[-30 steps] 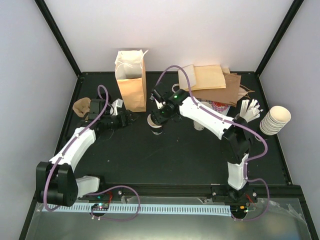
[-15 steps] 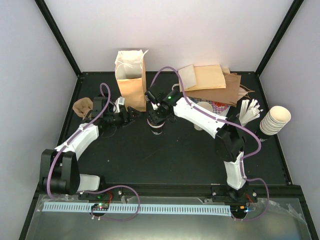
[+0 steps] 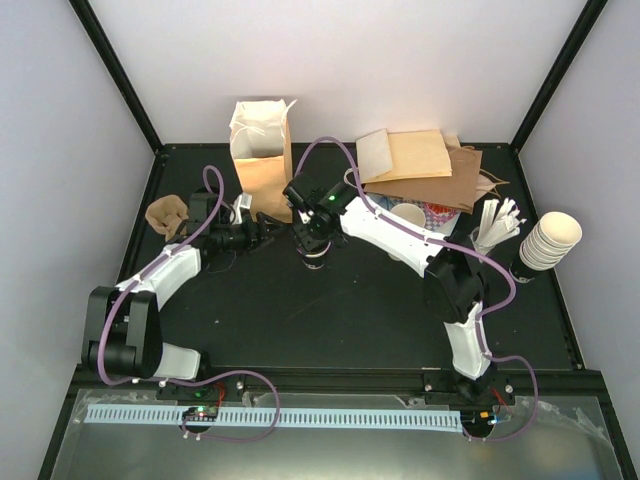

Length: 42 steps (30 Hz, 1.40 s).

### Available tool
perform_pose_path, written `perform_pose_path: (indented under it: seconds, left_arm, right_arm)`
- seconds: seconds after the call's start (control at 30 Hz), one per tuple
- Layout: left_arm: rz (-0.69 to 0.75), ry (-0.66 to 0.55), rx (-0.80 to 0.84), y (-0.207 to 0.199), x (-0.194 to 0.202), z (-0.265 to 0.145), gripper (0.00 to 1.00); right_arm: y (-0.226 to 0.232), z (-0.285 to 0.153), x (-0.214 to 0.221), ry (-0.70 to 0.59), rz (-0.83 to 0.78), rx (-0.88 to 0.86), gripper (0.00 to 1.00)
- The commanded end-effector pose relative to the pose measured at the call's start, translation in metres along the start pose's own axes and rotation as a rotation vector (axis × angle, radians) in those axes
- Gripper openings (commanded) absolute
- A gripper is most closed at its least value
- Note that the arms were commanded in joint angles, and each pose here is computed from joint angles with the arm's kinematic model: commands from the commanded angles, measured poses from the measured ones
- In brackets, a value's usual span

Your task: Pack the takeout coffee

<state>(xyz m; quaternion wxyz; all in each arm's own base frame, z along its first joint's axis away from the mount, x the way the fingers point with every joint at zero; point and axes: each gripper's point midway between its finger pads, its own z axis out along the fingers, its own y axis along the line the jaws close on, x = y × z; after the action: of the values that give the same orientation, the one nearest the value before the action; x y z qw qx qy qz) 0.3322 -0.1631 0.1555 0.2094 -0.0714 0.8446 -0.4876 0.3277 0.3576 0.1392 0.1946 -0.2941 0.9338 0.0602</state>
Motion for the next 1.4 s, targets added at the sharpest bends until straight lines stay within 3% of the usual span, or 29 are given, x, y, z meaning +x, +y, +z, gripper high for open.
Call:
perform_pose_path:
  seconds: [0.0, 0.4, 1.37]
  left_arm:
    - [0.02, 0.008, 0.042, -0.008, -0.001, 0.005, 0.78]
    - [0.021, 0.017, 0.043, -0.009, 0.001, 0.009, 0.77]
    - [0.006, 0.058, 0.068, -0.009, 0.005, 0.021, 0.74]
  right_arm:
    - [-0.003, 0.001, -0.002, 0.008, -0.027, 0.048, 0.67]
    - [-0.006, -0.033, -0.017, -0.079, -0.029, 0.077, 0.67]
    - [0.002, -0.008, -0.005, -0.06, -0.006, 0.03, 0.67]
